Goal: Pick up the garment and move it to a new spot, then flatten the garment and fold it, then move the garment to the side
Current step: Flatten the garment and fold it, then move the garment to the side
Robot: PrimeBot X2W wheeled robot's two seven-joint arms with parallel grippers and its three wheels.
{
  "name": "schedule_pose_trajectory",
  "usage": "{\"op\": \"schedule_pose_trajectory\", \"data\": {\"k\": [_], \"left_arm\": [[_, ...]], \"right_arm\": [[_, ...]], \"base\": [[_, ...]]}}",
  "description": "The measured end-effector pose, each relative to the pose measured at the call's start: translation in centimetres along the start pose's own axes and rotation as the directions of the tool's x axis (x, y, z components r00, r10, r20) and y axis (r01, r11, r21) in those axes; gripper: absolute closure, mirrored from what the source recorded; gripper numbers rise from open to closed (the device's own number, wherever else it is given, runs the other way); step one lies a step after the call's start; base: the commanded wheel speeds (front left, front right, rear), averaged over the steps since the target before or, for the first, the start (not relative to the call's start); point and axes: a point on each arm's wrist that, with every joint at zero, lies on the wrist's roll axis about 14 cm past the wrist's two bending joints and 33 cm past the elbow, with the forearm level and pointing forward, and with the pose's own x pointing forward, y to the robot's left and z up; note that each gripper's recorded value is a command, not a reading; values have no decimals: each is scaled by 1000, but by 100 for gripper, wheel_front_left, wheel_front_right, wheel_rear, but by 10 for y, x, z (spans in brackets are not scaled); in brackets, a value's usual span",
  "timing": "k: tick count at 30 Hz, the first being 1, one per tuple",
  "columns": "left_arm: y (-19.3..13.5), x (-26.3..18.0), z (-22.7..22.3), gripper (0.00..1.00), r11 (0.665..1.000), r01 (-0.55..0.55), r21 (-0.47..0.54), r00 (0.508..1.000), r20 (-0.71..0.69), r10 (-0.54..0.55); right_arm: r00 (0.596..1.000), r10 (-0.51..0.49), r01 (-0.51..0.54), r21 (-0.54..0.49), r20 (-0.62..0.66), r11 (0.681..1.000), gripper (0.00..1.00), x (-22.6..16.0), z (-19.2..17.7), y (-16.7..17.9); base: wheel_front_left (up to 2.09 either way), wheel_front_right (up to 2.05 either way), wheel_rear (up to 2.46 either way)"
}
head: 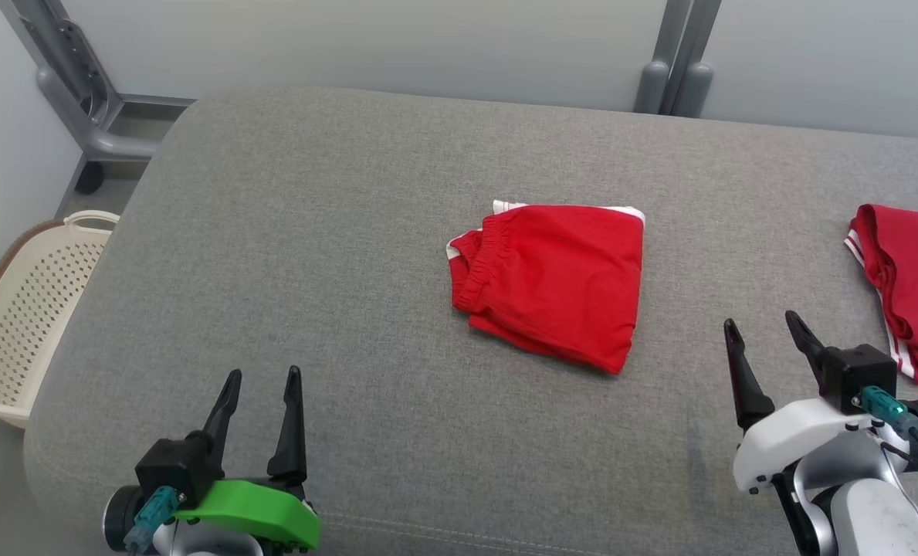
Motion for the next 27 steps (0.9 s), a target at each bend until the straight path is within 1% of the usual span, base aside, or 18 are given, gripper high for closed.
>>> {"op": "schedule_pose_trajectory", "data": {"k": [2, 4, 7, 10, 13, 14, 16, 19, 22, 23, 26, 27], "left_arm": [[-1, -1, -1, 0, 1000, 2, -1, 1000, -3, -2], [-2, -2, 0, 0, 1000, 8, 0, 1000, -4, -8], [-3, -2, -1, 0, 1000, 11, 1, 1000, -7, -11], [-5, -2, -1, 0, 1000, 14, 1, 1000, -12, -14], [-5, -2, -4, 0, 1000, 14, 0, 1000, -20, -14], [-5, -2, -4, 0, 1000, 13, 0, 1000, -22, -13], [-4, -2, -6, 0, 1000, 11, -1, 1000, -27, -11], [-3, -2, -8, 0, 1000, 7, -1, 999, -36, -7], [-2, 0, -10, 0, 1000, 3, -1, 999, -43, -3], [-1, 1, -11, 0, 1000, 2, -1, 999, -46, -2], [1, 1, -15, 0, 1000, -5, -1, 998, -57, 5], [1, 1, -15, 0, 1000, -6, -2, 998, -58, 6]], "right_arm": [[999, -2, 3, 18, -47, 1000, 0, 1, -8, -1], [998, 4, -2, 28, -64, 1000, 0, 6, -6, 1], [990, 13, -7, 43, -142, 999, 0, 13, -14, 3], [968, 11, 4, 62, -251, 998, 0, 20, -27, 0], [938, 24, 15, 108, -346, 994, 0, 30, -35, -2], [929, 34, 21, 143, -369, 990, 0, 33, -36, -2], [915, 39, 31, 165, -402, 986, 0, 41, -37, -4], [889, 39, 40, 163, -457, 986, 0, 53, -38, -7], [875, 49, 46, 184, -482, 982, 0, 67, -36, -7], [869, 61, 44, 199, -491, 979, 0, 72, -36, -5], [830, 99, 45, 243, -549, 969, 0, 78, -49, 2], [822, 116, 47, 269, -557, 962, 0, 81, -52, 5]], "base": [[0, 0, 0], [0, 0, 0], [0, 0, 0], [0, 0, 0], [0, 0, 0], [0, 0, 0], [0, 0, 0], [0, 0, 0], [0, 0, 0], [0, 0, 0], [0, 0, 0], [0, 0, 0]]}}
